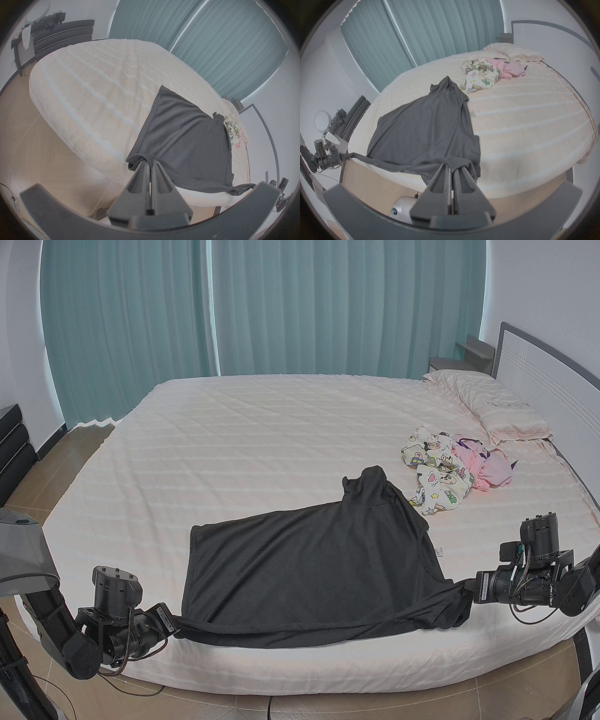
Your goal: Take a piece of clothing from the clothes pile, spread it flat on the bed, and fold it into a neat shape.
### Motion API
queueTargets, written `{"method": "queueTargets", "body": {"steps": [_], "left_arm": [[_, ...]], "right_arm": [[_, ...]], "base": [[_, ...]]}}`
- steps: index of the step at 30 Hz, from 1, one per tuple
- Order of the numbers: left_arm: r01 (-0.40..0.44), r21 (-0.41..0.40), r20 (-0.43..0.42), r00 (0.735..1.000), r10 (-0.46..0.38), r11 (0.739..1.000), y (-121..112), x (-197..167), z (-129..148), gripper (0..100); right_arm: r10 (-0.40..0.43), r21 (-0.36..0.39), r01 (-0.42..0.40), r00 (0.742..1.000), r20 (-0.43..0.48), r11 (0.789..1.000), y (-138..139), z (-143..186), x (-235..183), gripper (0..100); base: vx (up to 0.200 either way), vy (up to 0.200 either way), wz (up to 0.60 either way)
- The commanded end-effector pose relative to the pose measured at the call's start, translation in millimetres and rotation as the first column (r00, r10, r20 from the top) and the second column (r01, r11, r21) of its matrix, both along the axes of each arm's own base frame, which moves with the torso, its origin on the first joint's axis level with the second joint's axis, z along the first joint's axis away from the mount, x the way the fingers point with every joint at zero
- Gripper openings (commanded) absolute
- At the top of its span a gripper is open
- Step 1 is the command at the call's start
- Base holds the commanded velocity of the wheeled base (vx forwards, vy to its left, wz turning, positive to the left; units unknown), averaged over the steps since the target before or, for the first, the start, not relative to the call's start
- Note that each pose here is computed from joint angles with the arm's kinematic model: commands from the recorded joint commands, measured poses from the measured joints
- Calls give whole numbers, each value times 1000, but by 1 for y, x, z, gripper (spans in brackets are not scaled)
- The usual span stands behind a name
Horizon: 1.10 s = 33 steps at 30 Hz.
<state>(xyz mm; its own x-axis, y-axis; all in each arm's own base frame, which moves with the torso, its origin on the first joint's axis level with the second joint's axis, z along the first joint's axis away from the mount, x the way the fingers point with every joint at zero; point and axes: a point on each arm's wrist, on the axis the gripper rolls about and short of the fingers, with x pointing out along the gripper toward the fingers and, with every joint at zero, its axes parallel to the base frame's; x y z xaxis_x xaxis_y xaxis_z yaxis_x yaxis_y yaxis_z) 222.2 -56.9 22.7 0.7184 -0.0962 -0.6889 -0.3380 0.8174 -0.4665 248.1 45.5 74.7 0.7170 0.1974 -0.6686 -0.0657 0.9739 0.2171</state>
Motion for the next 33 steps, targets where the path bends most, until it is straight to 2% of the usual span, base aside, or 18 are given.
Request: {"method": "queueTargets", "body": {"steps": [1, 12, 24, 33], "left_arm": [[-13, -9, 22, 1000, 13, 1000, 2, 3, 4, 0], [-87, -75, 26, 996, 89, 993, 4, 13, 5, 0], [-110, -99, 11, 994, 111, 989, 5, 10, 4, 0], [-112, -110, 40, 992, 117, 988, 5, 15, 8, 0]], "right_arm": [[-5, 5, 5, 999, 33, 1000, 1, 7, 8, 0], [-19, 20, 17, 995, 100, 1000, 2, 21, 23, 0], [-57, -1, 58, 991, 120, 998, 3, 21, 37, 0], [-78, 31, 75, 991, 105, 997, 7, 16, 46, 0]], "base": [[0, 0, 0], [0, 0, 0], [0, 0, 0], [22, 0, 0]]}}
